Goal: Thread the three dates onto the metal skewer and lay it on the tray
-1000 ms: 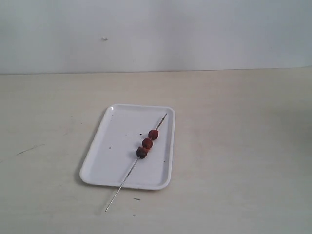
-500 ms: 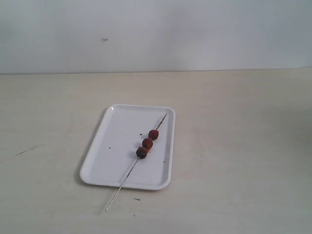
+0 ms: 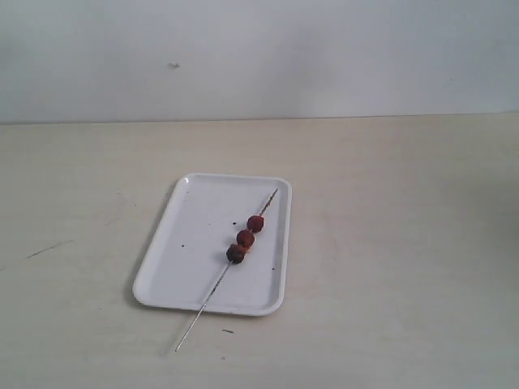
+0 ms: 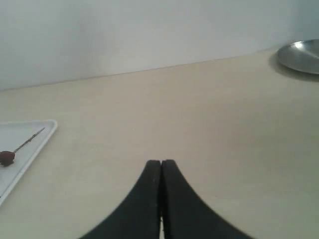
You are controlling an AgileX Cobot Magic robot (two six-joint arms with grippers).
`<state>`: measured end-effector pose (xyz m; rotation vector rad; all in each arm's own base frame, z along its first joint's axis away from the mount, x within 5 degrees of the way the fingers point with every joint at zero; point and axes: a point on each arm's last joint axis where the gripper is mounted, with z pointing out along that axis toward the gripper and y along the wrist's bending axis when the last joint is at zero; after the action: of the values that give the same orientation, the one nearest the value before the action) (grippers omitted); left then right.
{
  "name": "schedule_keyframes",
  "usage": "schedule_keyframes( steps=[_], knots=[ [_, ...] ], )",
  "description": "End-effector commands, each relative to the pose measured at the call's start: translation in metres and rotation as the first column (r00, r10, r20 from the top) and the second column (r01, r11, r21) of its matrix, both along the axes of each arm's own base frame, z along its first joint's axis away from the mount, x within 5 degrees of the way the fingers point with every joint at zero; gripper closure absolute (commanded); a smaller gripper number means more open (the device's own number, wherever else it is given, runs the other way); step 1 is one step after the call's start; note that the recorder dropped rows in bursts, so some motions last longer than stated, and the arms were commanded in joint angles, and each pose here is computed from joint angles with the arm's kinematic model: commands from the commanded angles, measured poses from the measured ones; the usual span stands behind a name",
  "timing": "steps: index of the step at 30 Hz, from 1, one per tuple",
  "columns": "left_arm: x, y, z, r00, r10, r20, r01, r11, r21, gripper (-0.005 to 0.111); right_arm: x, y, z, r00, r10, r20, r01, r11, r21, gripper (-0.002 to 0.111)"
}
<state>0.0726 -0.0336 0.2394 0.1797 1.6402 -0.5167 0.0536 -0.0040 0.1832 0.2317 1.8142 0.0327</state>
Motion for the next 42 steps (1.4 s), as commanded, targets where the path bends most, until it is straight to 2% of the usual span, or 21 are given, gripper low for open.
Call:
schedule_keyframes(
  steps=[1,18,22,27,31,42],
  knots=[
    [-0.001,0.001,-0.001,1.0,0.005,-0.002,-0.005,1.0,-0.01,0.107,0.0,-0.001,0.001,1.0,-0.011,0.022,0.011,1.0,-0.006,0.108],
    [-0.001,0.001,-0.001,1.0,0.005,0.005,-0.005,1.0,-0.012,0.107,0.0,-0.001,0.001,1.0,-0.011,0.023,0.011,1.0,0.0,0.108],
    [-0.007,0.009,0.005,0.993,0.053,0.108,-0.056,0.998,0.028,0.107,0.0,-0.001,0.001,1.0,-0.011,0.023,0.011,1.0,0.002,0.108],
    [-0.025,0.02,0.006,0.974,0.13,0.186,-0.105,0.985,-0.139,0.107,0.0,-0.001,0.001,1.0,-0.011,0.023,0.011,1.0,0.002,0.108],
    [-0.024,0.02,0.005,0.974,0.158,0.164,-0.13,0.977,-0.169,0.107,0.0,-0.001,0.001,1.0,-0.011,0.023,0.011,1.0,0.001,0.108],
    [-0.02,0.018,0.003,0.98,0.152,0.13,-0.128,0.976,-0.173,0.107,0.0,-0.001,0.001,1.0,-0.011,0.023,0.011,1.0,0.001,0.108]
  ],
)
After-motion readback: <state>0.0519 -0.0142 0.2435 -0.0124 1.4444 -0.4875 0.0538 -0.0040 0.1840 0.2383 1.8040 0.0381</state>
